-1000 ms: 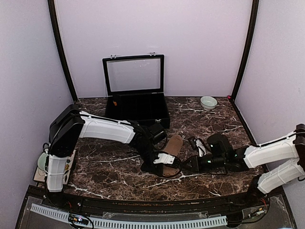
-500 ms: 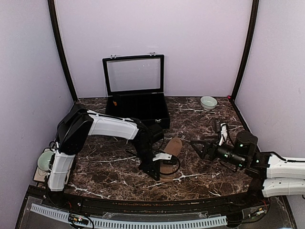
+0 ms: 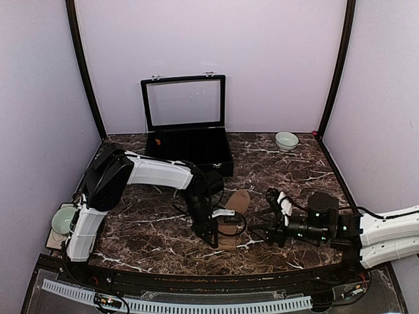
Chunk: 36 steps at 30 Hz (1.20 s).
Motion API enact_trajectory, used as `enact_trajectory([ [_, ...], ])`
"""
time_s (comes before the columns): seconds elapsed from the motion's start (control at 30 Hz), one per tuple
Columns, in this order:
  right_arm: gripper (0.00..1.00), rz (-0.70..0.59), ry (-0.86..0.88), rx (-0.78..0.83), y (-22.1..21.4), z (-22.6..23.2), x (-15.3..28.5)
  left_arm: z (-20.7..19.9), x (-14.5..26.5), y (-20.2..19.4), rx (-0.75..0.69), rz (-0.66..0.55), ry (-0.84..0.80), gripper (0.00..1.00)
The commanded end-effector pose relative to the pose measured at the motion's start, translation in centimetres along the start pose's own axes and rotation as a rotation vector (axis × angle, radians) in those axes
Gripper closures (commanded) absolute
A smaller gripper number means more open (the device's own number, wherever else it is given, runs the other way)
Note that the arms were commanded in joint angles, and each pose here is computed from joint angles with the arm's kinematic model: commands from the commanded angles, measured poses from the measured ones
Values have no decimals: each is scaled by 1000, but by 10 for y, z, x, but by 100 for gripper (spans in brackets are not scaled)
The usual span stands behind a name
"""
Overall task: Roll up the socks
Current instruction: Roll the sock at the center of the board.
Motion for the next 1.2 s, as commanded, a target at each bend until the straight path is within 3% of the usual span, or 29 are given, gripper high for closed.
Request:
enact_trajectory([
  [0.0,51,33,47,240,-22,18,-1,31,-40,-65,166,338,107,99],
  [0.17,50,88,71,332,-46,31,-5,33,-41,-67,180,356,122,99],
  [0.4,57,206,76,519,-55,48,-29,38,-48,-77,193,412,113,99],
  [0.6,59,208,60,644,-51,54,-55,40,-50,-80,198,420,106,99],
  [1.17,67,258,84,695,-70,42,-97,38,-54,-89,183,426,82,98],
])
Point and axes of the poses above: each gripper's point midway between its finger pads, its own x axis back along the fingers, its own z axis along the line the jaws close on, y = z × x, the point moved 9 cm from there along x, back along the fingers, and after that the axes turned 6 degrees about -x, right-handed, at the moved point
